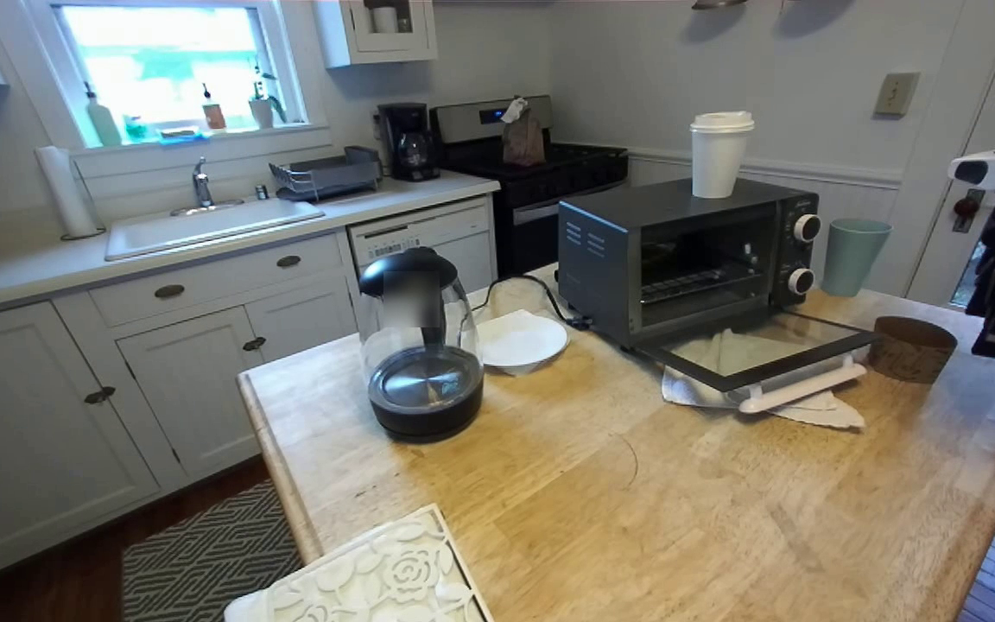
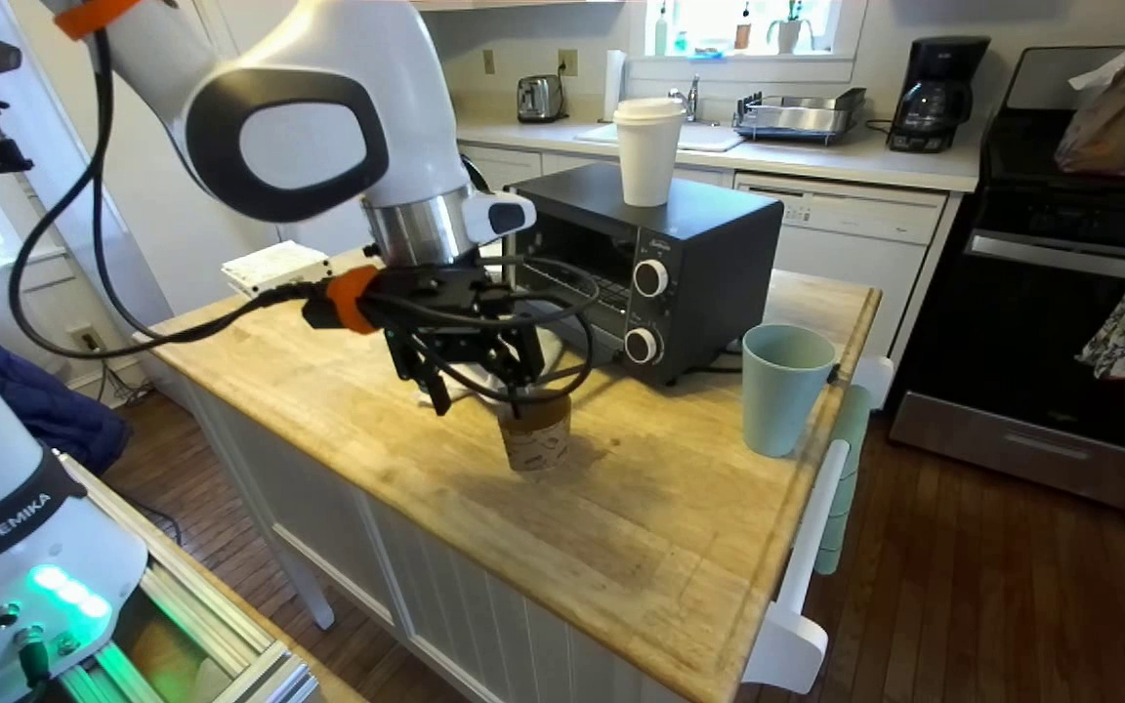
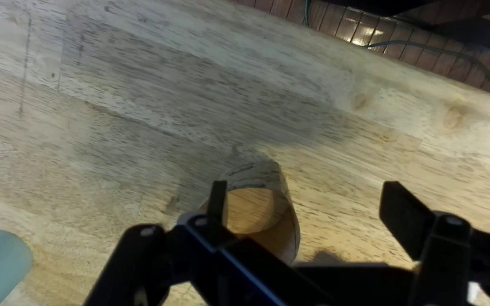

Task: Put the brown object on top of the oven then the cup inside

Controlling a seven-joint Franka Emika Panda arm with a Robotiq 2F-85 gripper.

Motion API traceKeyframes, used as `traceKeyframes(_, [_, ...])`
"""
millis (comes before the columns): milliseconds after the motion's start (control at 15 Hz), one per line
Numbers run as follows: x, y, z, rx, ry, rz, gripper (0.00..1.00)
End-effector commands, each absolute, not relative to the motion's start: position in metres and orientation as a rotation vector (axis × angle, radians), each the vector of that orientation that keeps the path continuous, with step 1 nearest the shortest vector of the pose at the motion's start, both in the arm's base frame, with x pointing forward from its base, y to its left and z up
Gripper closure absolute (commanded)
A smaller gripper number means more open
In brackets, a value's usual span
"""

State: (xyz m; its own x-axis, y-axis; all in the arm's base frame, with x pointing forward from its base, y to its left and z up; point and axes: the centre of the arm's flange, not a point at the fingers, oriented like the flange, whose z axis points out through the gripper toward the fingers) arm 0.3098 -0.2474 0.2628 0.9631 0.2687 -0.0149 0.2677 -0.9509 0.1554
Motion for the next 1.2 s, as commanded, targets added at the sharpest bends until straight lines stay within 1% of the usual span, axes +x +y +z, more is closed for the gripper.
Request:
traceKeyframes(0, [0.315, -0.250, 0.226, 2.915, 0.492, 0.014, 0.18])
traceKeyframes(67, [0.317, -0.248, 0.220, 2.907, 0.509, 0.021, 0.25])
traceKeyframes(133, [0.319, -0.247, 0.218, 2.896, 0.527, 0.029, 0.23])
traceKeyframes(200, [0.322, -0.244, 0.216, 2.885, 0.551, 0.039, 0.24])
traceKeyframes(267, [0.324, -0.243, 0.217, 2.873, 0.567, 0.055, 0.22])
traceKeyframes(333, [0.325, -0.240, 0.218, 2.865, 0.583, 0.063, 0.14])
traceKeyframes(400, [0.325, -0.237, 0.220, 2.861, 0.597, 0.066, 0.11])
traceKeyframes(533, [0.325, -0.231, 0.225, 2.867, 0.631, 0.066, 0.00])
traceKeyframes(867, [0.328, -0.220, 0.230, 2.868, 0.703, 0.081, 0.00])
traceKeyframes(933, [0.330, -0.221, 0.227, 2.868, 0.723, 0.098, 0.02])
traceKeyframes(1000, [0.333, -0.224, 0.223, 2.867, 0.727, 0.088, 0.11])
traceKeyframes(1067, [0.334, -0.225, 0.221, 2.873, 0.731, 0.081, 0.18])
traceKeyframes(1133, [0.333, -0.227, 0.219, 2.878, 0.721, 0.072, 0.28])
